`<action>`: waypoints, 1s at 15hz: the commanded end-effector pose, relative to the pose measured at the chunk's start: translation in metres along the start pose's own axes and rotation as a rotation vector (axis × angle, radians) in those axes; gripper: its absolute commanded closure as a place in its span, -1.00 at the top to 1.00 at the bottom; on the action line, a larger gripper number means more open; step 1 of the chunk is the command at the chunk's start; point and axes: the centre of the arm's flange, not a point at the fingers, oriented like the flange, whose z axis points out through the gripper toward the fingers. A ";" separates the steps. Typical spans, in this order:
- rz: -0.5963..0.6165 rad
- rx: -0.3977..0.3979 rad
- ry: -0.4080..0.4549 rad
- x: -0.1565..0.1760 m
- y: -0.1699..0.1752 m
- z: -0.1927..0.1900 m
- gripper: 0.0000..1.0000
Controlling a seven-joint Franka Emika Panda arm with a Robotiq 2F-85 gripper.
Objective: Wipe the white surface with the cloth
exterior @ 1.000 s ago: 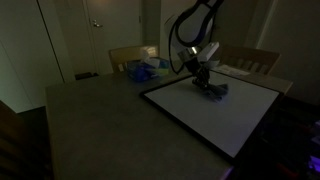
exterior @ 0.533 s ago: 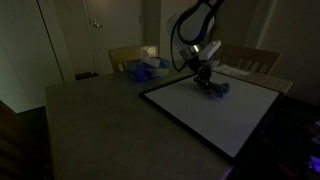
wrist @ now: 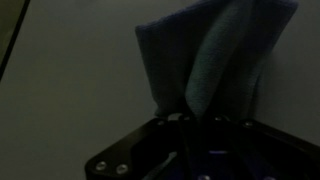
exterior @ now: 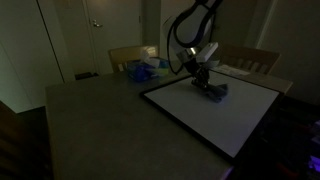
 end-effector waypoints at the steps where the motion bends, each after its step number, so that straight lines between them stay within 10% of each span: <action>1: -0.042 0.006 -0.013 0.003 -0.035 -0.007 -0.95; 15: -0.238 0.033 -0.018 -0.004 -0.163 -0.034 -0.95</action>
